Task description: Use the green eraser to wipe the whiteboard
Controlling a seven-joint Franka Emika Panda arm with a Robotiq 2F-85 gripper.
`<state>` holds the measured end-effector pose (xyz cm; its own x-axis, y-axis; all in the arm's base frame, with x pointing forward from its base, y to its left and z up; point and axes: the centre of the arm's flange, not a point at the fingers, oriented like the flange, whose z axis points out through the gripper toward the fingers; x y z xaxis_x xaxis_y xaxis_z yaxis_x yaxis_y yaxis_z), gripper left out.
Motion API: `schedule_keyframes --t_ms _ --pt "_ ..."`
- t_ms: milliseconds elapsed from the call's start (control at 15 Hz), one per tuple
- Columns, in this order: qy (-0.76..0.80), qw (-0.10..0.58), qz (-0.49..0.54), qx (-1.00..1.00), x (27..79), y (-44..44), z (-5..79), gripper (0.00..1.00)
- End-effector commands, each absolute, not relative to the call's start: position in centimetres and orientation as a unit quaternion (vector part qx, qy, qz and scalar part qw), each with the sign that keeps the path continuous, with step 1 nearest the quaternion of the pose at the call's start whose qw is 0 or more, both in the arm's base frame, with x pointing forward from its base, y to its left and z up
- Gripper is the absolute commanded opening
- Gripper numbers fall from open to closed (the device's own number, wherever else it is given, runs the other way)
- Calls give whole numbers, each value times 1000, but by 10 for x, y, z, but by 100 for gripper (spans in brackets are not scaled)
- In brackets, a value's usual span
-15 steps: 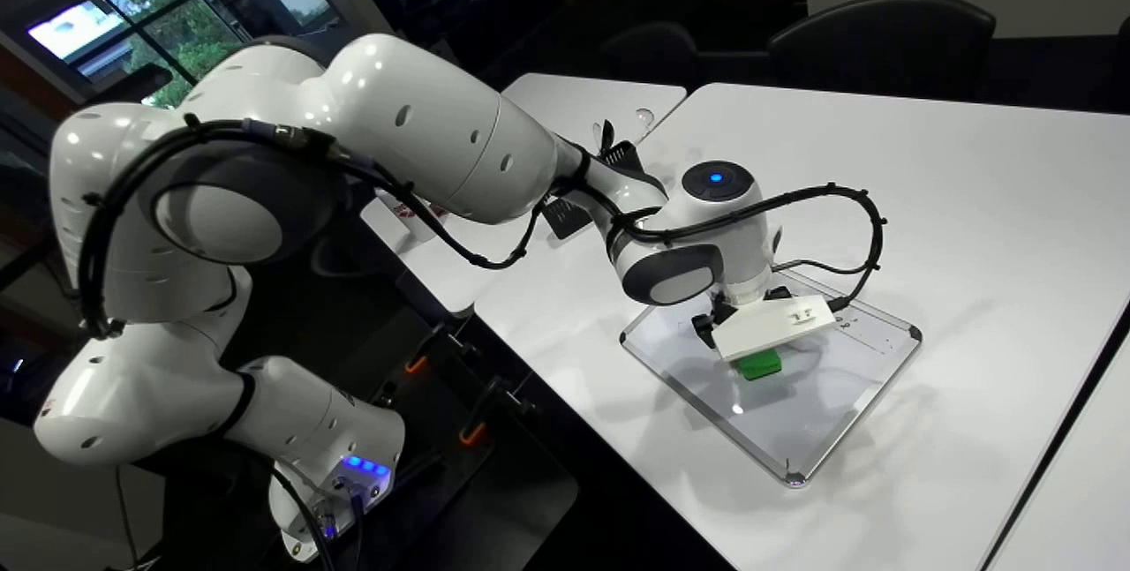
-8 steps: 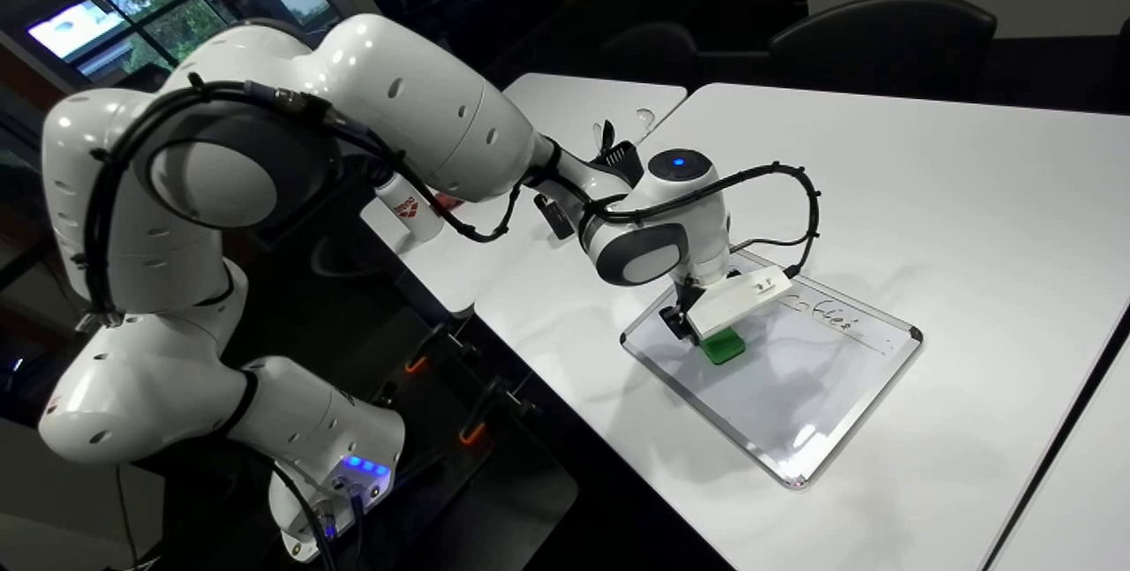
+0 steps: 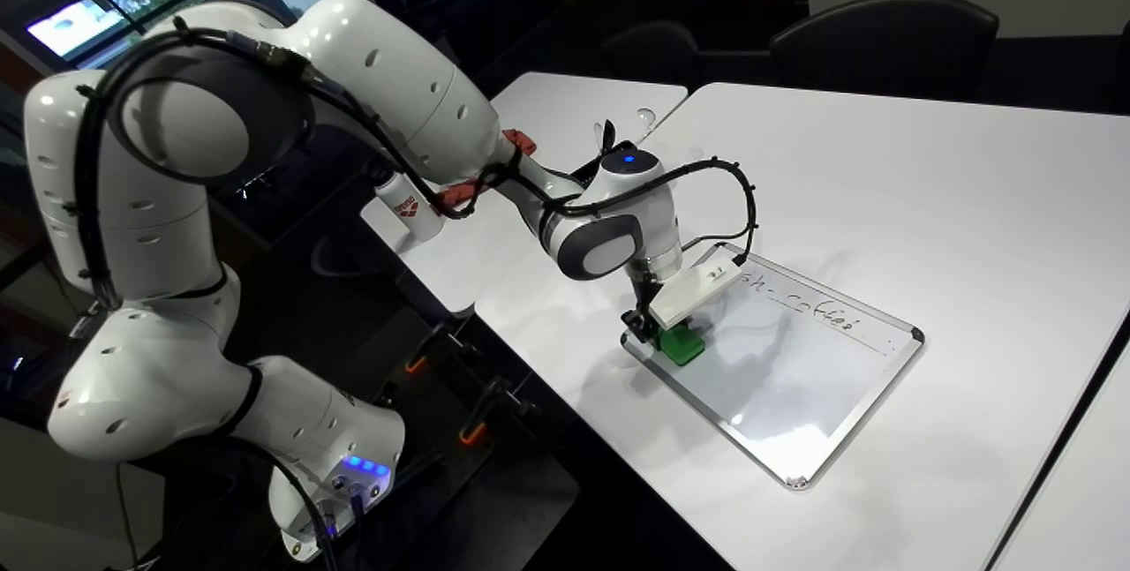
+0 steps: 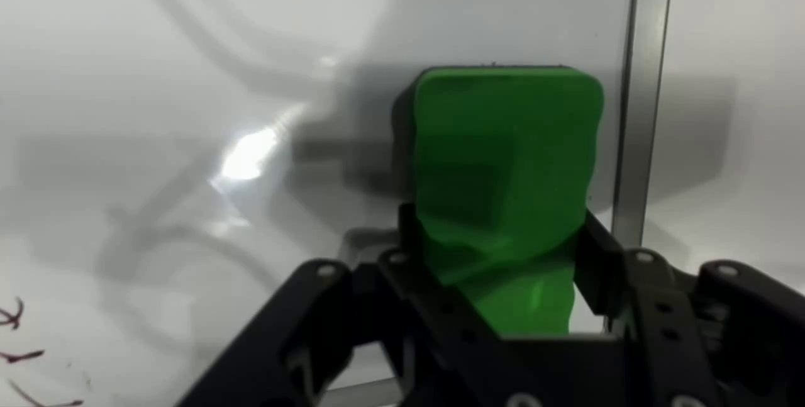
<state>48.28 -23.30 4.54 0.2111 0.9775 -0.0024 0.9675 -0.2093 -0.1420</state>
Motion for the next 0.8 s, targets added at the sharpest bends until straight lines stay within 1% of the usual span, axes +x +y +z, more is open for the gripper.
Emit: schedule_keyframes --t_ms 0,267,400,600,733 --pt "-633 7 -18 -774 453 -217 61 33" --pt "-655 -52 -113 -745 450 -185 82 33" --pt "-666 -61 -147 -729 458 -164 96 33" --pt "-696 -51 -161 -698 478 -126 119 33" --pt "-713 -49 -143 -685 498 -100 124 33"
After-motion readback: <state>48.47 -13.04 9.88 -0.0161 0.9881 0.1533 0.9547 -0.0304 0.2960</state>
